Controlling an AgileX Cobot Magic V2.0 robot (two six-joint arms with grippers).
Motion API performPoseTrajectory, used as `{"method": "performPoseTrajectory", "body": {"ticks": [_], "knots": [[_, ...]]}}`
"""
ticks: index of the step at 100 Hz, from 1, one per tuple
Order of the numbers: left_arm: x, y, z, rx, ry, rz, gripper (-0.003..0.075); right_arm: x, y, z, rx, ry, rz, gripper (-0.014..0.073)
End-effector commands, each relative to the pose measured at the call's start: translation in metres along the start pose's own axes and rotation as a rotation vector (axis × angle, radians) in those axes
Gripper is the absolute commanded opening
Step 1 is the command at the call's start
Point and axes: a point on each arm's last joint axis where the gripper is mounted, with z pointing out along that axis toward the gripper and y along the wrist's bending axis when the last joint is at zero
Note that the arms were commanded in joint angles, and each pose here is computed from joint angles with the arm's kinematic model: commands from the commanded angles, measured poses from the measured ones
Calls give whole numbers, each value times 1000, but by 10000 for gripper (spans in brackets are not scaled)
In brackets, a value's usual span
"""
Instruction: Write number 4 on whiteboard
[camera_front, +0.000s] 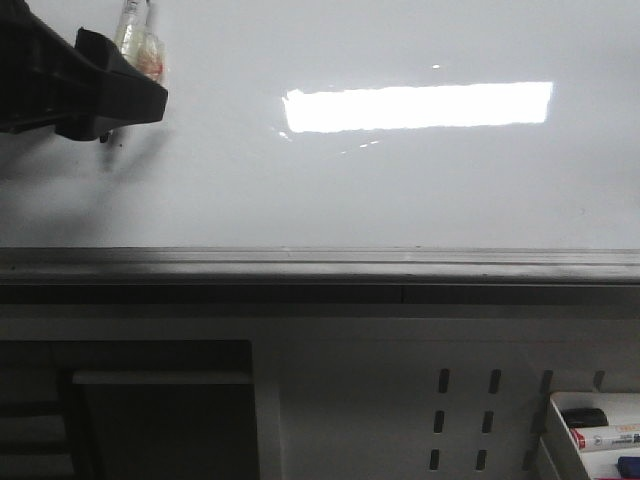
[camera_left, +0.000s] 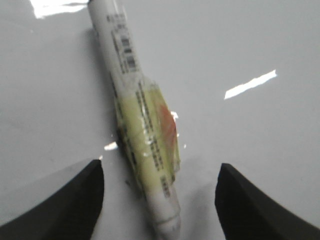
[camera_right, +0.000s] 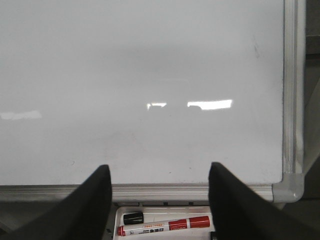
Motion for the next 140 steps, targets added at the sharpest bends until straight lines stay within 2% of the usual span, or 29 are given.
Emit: {"method": "performPoseTrajectory", "body": {"ticks": [1, 22, 48, 69, 100, 115, 127, 140], "knots": [[-15, 1, 4, -16, -106, -10, 438, -18, 1, -4, -4, -103, -10, 381], [-11, 0, 8, -16, -92, -9, 428, -18, 1, -4, -4, -103, -10, 381], [-10, 0, 7, -11, -69, -9, 204, -18, 1, -4, -4, -103, -10, 381], [-12, 0, 0, -1, -37, -12, 86, -18, 1, -4, -4, -103, -10, 381], [-19, 0, -14, 5, -17, -37, 0, -19, 1, -5, -3, -100, -10, 381], [-30, -1, -28, 35, 48, -38, -20, -24, 2, -10, -9, -19, -3, 381], [-43, -3, -40, 69, 135, -32, -20, -33, 10, -9, -80, 88, -29, 373], [-55, -5, -53, 123, 285, 16, -20, -46, 30, -4, -285, 178, -127, 373]]}}
